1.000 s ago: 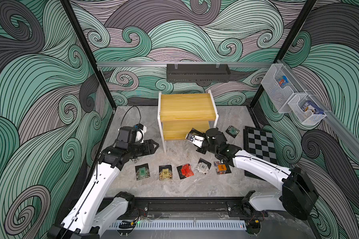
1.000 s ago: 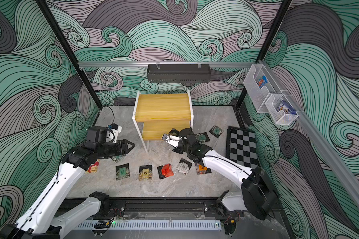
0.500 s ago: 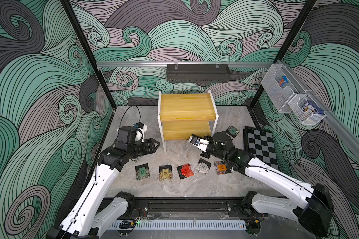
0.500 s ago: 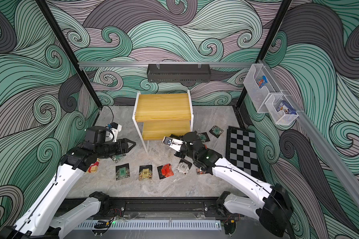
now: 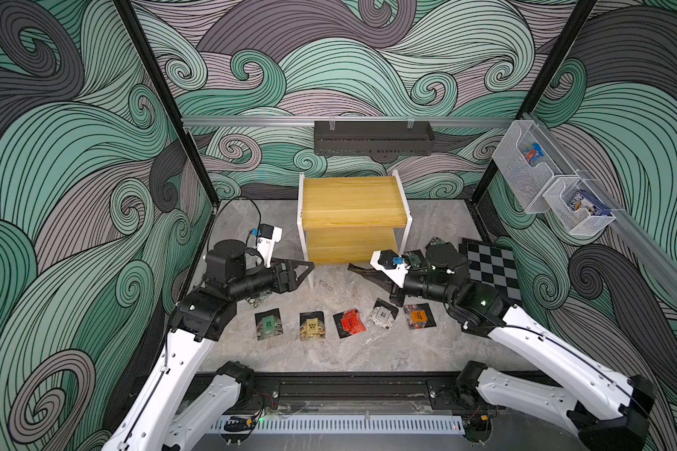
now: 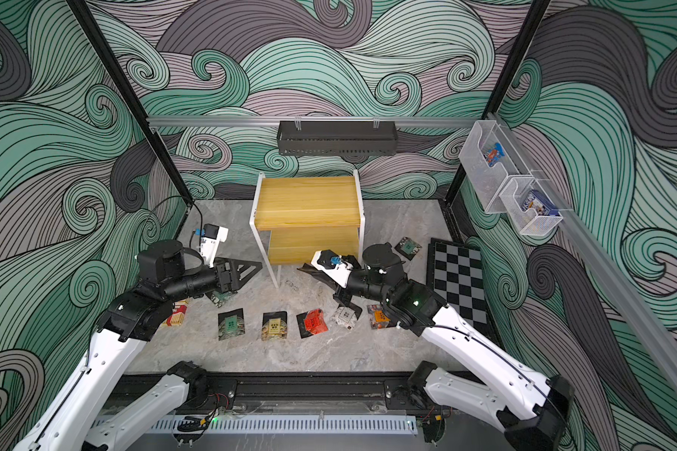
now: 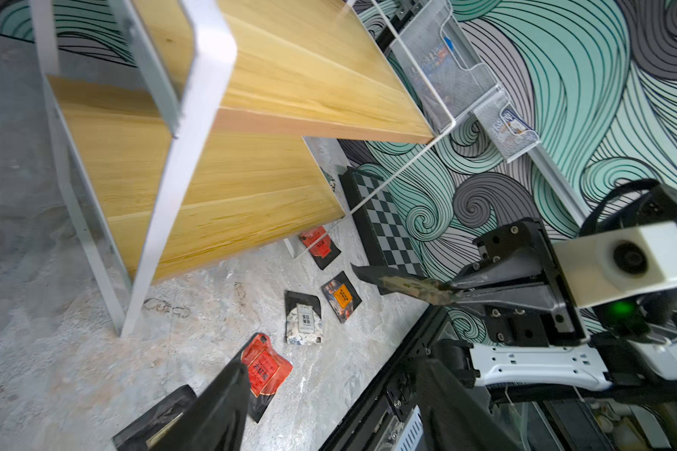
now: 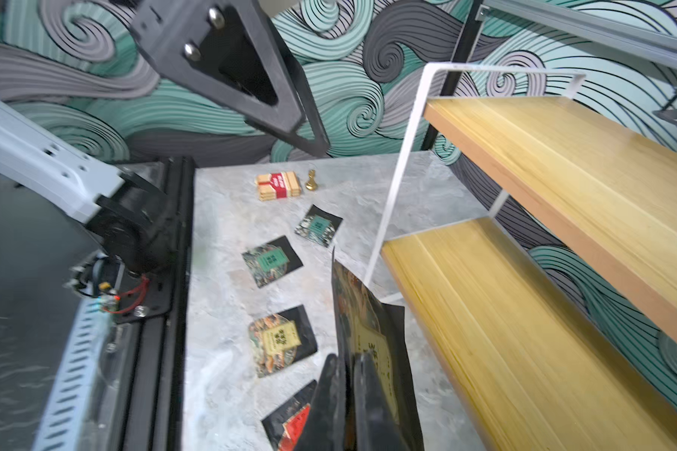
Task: Remove the tea bags from the shelf
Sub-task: Pick up the tea bag from the shelf, then place the tea bag at the center of the board.
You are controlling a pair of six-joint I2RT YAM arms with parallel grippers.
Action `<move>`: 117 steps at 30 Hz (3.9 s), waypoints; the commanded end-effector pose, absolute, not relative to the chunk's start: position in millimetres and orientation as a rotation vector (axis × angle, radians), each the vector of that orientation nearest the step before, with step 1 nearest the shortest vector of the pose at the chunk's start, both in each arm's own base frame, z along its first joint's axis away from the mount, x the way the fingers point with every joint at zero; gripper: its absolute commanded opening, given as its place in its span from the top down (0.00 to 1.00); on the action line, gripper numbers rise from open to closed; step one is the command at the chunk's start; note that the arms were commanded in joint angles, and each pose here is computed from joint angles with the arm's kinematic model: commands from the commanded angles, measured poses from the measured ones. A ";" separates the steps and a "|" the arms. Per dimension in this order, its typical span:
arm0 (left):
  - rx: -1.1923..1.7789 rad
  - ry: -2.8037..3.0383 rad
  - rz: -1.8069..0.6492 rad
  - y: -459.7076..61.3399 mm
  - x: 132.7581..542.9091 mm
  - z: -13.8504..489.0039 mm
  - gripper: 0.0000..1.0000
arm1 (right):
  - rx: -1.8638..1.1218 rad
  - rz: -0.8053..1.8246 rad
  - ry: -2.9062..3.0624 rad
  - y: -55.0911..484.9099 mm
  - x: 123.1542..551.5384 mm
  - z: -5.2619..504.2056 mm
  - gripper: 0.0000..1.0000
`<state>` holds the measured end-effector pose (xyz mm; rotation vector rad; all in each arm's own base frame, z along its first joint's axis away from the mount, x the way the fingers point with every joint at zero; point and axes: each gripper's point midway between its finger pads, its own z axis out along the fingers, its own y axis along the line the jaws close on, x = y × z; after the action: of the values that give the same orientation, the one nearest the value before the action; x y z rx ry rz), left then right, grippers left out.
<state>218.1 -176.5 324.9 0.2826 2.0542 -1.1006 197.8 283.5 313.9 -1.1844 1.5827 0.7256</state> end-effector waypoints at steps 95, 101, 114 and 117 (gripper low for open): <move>-0.343 2.631 -0.023 -32.3 273.7 215.2 1.00 | -0.538 1.241 1.947 220.4 237.7 305.4 0.37; -0.376 2.678 0.073 -23.6 311.3 186.6 1.00 | -0.522 1.202 1.951 212.7 229.5 299.6 0.37; -0.422 2.836 0.274 -5.5 375.3 130.2 1.00 | -0.507 1.125 1.961 202.3 224.3 293.5 0.37; -0.426 2.852 0.330 -0.6 385.3 122.2 1.00 | -0.505 1.110 1.965 200.7 224.0 291.3 0.37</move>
<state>375.9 -10.4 117.8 -0.4285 2.8624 0.2606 222.2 205.8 297.5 -0.5143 1.9547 1.1533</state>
